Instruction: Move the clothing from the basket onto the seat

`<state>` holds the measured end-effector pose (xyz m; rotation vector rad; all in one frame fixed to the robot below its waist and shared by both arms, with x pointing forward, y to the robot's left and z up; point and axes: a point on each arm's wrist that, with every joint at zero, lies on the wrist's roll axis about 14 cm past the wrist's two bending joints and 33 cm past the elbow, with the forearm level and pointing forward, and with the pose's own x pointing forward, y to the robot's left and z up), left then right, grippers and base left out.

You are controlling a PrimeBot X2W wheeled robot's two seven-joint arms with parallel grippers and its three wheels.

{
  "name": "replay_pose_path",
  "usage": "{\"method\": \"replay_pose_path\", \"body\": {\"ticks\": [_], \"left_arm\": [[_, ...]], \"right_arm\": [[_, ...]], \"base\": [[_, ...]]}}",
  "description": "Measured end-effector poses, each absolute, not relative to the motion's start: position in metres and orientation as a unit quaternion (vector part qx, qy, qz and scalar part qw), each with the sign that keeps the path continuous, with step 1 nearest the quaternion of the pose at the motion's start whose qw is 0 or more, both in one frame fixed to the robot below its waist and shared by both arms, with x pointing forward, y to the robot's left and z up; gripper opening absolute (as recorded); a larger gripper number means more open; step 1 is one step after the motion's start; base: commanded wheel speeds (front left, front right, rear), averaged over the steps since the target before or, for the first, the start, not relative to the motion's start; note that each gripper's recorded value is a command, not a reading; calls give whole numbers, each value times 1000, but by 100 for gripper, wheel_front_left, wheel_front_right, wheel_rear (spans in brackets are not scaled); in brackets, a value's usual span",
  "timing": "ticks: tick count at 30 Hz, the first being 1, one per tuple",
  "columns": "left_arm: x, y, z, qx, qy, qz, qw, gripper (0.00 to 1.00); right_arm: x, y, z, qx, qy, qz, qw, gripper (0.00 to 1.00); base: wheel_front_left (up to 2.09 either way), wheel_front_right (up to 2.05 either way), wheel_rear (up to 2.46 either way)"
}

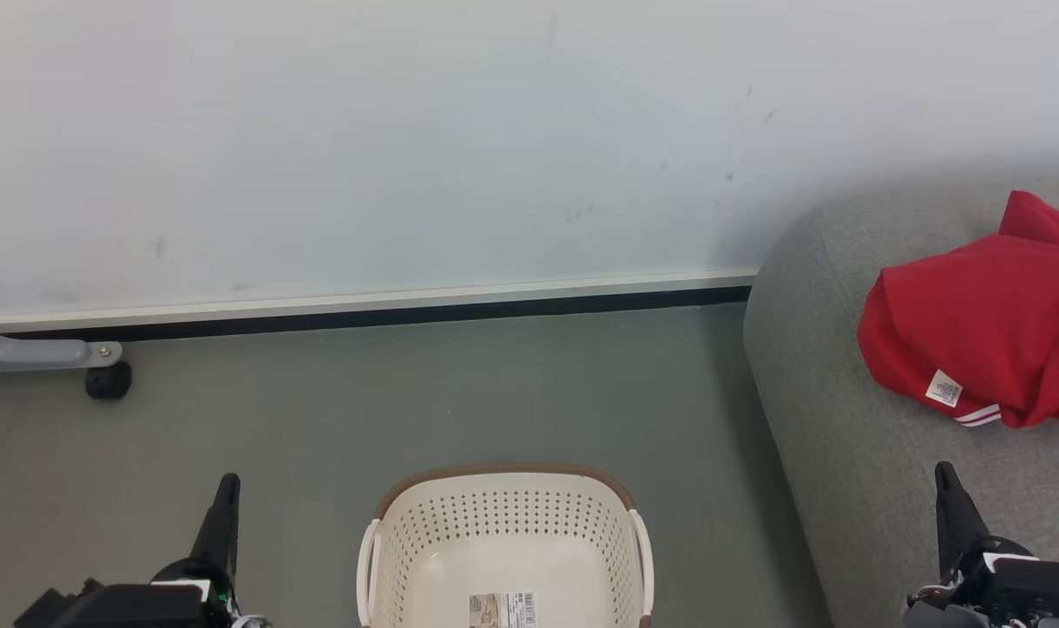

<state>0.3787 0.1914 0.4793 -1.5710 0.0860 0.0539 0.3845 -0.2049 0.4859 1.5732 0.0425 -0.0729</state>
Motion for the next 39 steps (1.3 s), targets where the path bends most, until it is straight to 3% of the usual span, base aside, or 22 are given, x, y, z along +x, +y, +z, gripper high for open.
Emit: {"method": "replay_pose_path", "body": {"ticks": [39], "left_arm": [[379,191,479,-707,39,25,705,0]], "right_arm": [[385,-205,486,708,18,-32,705,0]], "base": [[0,0,0]]}}
